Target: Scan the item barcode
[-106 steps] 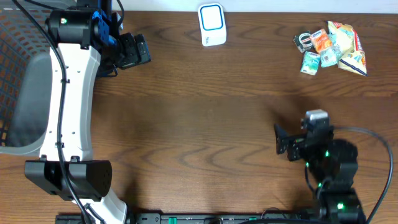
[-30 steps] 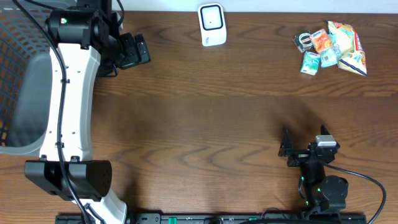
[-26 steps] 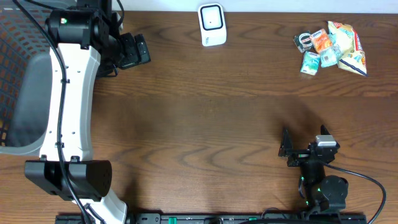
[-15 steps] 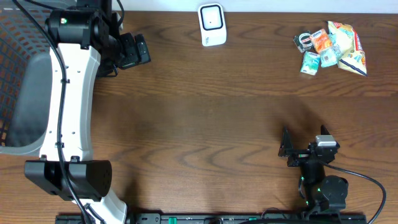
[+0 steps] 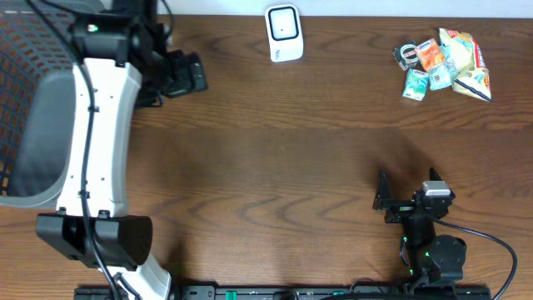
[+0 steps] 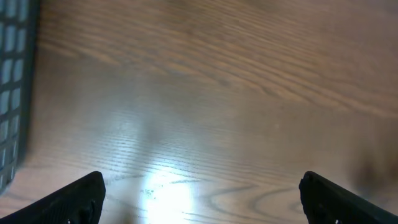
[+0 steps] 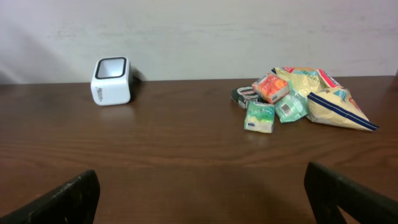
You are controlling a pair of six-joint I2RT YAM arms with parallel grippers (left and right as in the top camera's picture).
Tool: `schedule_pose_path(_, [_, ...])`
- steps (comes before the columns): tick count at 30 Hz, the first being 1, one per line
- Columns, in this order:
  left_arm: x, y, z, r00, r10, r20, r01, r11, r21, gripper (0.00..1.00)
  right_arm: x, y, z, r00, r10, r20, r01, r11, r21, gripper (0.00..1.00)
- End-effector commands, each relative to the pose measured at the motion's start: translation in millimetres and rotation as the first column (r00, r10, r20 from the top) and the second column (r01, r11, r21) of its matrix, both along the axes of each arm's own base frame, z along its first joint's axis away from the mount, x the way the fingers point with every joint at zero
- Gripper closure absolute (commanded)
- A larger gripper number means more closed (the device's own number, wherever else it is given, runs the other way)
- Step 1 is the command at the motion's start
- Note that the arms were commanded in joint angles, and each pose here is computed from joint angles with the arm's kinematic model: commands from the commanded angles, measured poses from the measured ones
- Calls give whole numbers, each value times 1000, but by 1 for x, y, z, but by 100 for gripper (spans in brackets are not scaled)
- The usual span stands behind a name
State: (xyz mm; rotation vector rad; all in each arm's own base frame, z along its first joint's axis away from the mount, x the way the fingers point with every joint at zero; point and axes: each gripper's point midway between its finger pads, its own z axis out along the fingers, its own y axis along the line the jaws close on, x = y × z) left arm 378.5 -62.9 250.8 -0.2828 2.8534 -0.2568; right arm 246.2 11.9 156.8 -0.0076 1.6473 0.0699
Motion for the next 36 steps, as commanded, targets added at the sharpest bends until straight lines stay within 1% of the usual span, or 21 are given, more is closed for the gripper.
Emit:
schedule_pose_path(1, [-2, -13, 4, 996, -83, 35, 81, 994, 74, 2, -1, 3, 0, 1000, 14, 1, -14, 1000, -12, 1])
schedule_pose_path(4, [-3, -17, 12, 992, -101, 70, 93, 989, 115, 2, -1, 3, 0, 1000, 14, 1, -14, 1000, -12, 1])
schedule_pose_path(10, [-11, -18, 33, 986, -105, 132, 91, 990, 109, 2, -1, 3, 0, 1000, 14, 1, -14, 1000, -12, 1])
schedule_pose_path(14, [-22, -13, 48, 979, -101, 175, 82, 990, 112, 2, -1, 3, 0, 1000, 14, 1, -14, 1000, -12, 1])
schedule_pose_path(18, [-36, -9, 49, 970, -98, 222, 74, 991, 111, 2, -1, 3, 0, 1000, 14, 1, -14, 1000, -12, 1])
schedule_pose_path(22, [-48, -6, 31, 956, -96, 277, 70, 992, 103, 2, -1, 3, 0, 1000, 14, 1, -14, 1000, -12, 1])
schedule_pose_path(27, [-53, -5, 5, 894, -140, 426, 98, 988, 118, 2, -1, 3, 0, 1000, 14, 1, -14, 1000, -12, 1])
schedule_pose_path(28, [-58, -3, -3, 875, -145, 461, 100, 988, 121, 2, -1, 3, 0, 1000, 14, 1, -14, 1000, -12, 1])
schedule_pose_path(30, [-69, 5, -17, 866, -127, 483, 80, 990, 117, 2, -1, 3, 0, 1000, 14, 1, -14, 1000, -12, 1])
schedule_pose_path(36, [-113, 38, -54, 872, -37, 489, -9, 996, 92, 2, -1, 3, 0, 1000, 14, 2, -14, 1000, -12, 1])
